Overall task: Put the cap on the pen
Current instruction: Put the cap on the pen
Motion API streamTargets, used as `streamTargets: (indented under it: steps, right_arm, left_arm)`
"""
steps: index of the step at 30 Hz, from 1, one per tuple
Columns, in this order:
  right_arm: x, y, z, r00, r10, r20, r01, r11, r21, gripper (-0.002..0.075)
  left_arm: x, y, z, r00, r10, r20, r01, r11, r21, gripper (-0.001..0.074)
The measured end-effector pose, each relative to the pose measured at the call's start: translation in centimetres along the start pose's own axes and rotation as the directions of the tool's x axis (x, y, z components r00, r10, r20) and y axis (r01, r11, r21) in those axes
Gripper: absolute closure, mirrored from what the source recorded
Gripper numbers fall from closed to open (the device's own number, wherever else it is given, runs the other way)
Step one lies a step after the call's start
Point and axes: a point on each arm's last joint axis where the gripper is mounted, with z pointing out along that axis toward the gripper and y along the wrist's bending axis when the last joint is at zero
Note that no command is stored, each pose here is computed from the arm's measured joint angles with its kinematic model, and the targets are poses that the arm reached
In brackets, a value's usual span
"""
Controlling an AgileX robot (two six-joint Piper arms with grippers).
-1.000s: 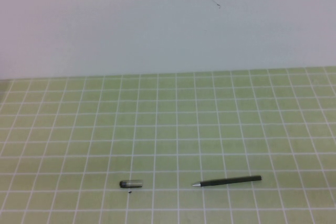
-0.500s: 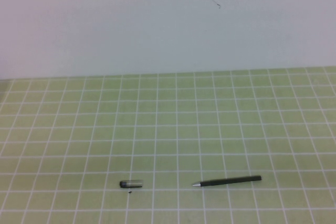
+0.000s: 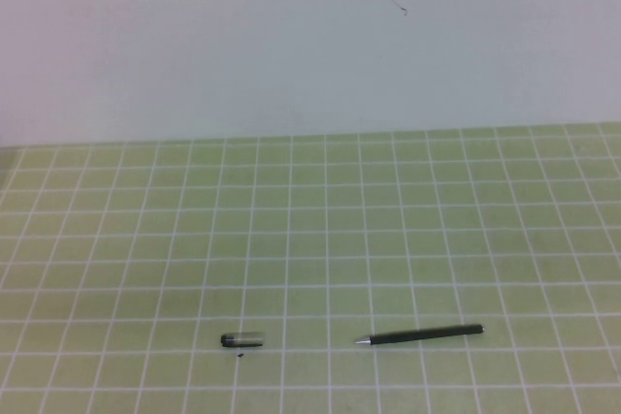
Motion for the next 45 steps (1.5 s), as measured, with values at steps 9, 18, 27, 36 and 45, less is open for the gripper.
streamTargets:
  steps: [9,18,27,36,45]
  right_arm:
    - [-4.4,-1.2,5.3,0.973,-0.107,-0.205,0.058,0.972,-0.230,0.0727]
    - [-3.7,0.4,8.8,0.934,-0.273,-0.231,0.120,0.847,-0.518,0.0727]
    - [-3.4,3.2,12.9,0.875,-0.464,-0.135,0.276,0.710,-0.648,0.0727]
    - [-1.7,7.4,18.0,0.669,-0.701,-0.248,0.341,0.585,-0.736,0.0727]
    - [-3.0,11.6,22.5,0.462,-0.881,-0.099,0.560,0.377,-0.737,0.0685]
  left_arm:
    - [-2.5,-2.0,-0.1,0.996,0.080,-0.037,-0.072,0.980,0.187,0.0735]
    - [-2.0,-3.9,1.3,0.937,0.163,-0.309,-0.026,0.914,0.404,0.0735]
    - [-5.8,-5.0,3.1,0.902,0.287,-0.323,-0.077,0.843,0.532,0.0734]
    - [-9.6,-5.4,6.0,0.900,0.288,-0.327,-0.070,0.837,0.543,0.0582]
    - [-9.0,-6.3,9.2,0.855,0.337,-0.395,-0.029,0.791,0.611,0.0339]
